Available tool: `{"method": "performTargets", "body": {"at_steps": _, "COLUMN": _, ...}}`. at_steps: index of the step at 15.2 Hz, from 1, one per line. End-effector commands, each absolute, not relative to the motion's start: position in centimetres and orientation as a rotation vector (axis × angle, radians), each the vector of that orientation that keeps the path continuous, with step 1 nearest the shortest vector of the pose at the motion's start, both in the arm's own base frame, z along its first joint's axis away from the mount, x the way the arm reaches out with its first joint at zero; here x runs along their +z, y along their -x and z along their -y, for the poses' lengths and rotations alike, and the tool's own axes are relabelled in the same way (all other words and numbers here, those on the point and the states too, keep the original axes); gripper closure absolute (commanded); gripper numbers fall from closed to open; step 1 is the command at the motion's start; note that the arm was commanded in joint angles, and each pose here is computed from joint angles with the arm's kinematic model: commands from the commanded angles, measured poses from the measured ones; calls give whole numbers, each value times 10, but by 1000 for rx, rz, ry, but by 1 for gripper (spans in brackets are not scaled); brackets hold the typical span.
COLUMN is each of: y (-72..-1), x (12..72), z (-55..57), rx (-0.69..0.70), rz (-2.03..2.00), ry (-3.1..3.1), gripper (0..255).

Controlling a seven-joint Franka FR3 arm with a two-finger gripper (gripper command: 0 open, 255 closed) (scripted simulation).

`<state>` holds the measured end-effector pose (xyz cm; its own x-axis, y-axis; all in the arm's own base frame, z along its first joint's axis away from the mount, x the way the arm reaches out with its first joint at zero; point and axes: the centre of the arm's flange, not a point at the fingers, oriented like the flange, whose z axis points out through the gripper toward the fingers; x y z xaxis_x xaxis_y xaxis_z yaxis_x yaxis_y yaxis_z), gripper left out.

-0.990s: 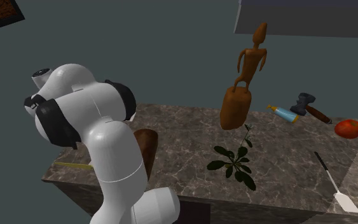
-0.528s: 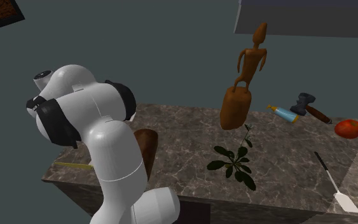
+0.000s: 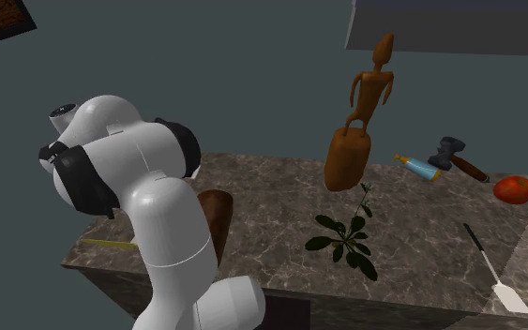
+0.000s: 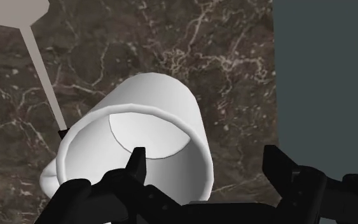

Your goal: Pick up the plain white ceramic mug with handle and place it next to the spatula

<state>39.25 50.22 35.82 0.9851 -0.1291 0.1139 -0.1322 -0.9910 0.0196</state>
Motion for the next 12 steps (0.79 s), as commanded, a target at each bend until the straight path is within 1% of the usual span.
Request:
{"method": "performTargets", "body": {"at_steps": 1, "y": -391, "x": 371, "z": -503, "rx": 175, "rz": 204, "ry": -3103, "gripper": 0}}
{"method": "performTargets", "body": {"at_steps": 4, "y": -387, "x": 408, "z": -504, "rx": 175, "rz": 204, "ry": -3103, "gripper": 0}}
{"method": "performTargets", "body": {"at_steps": 12, "y": -387, "x": 408, "z": -504, "rx": 175, "rz": 204, "ry": -3103, "gripper": 0}}
